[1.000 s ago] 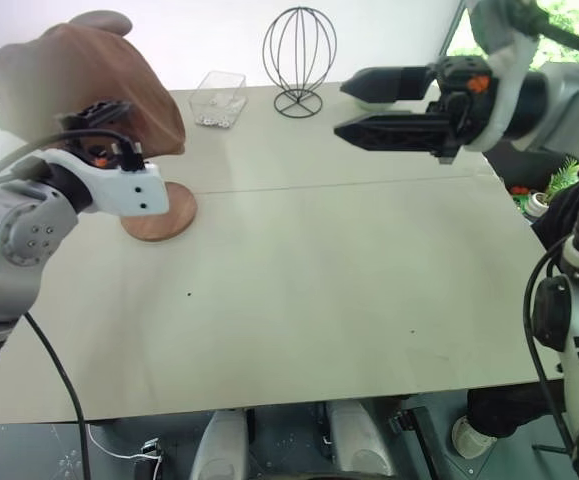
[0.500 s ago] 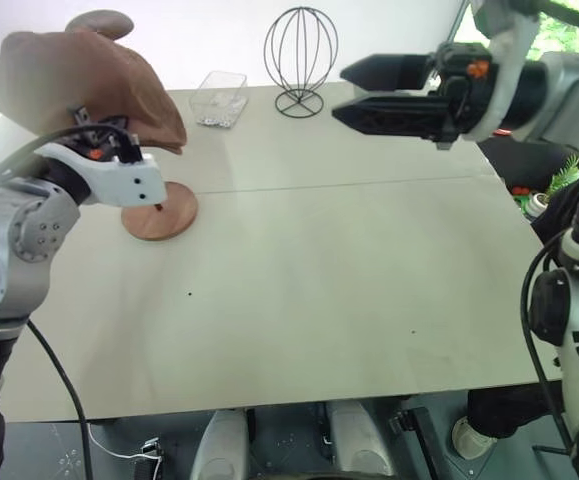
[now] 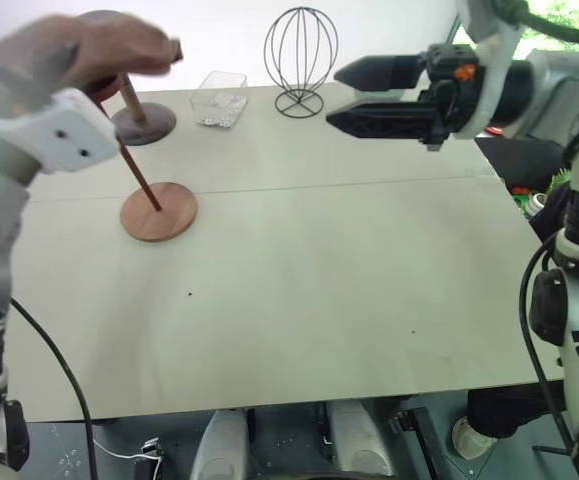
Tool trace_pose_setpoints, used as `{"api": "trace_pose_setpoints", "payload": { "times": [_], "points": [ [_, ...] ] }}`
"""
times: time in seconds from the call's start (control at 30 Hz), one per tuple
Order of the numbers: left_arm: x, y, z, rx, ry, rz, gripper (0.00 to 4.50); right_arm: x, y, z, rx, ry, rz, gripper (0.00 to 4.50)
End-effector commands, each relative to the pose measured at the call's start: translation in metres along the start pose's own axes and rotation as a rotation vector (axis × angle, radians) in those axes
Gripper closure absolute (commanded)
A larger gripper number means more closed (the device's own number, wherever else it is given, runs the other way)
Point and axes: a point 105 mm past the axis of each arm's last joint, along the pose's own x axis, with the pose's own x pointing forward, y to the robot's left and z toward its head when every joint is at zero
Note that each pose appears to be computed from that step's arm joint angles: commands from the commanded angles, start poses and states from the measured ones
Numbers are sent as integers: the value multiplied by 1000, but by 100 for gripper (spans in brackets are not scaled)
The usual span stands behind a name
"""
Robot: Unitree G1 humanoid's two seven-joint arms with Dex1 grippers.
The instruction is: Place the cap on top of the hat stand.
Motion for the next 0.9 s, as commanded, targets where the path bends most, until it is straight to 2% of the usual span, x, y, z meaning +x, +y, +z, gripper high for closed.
{"api": "trace_pose_setpoints", "payload": {
  "times": [0.03,0.17,0.4,0.73,0.9],
  "points": [
    [-12,33,6,22,-107,97,441,0,5,15,-64,-22,19,0],
    [-19,38,-7,-33,-138,62,441,0,6,13,-59,-18,30,0],
    [-24,33,-28,18,-194,-43,441,-7,2,15,-40,-19,-4,0],
    [-20,-9,-44,0,-278,-204,441,-16,4,17,-33,11,-17,0],
    [-14,-16,-51,2,-295,-230,441,-20,3,15,-33,45,-42,0]
  ]
}}
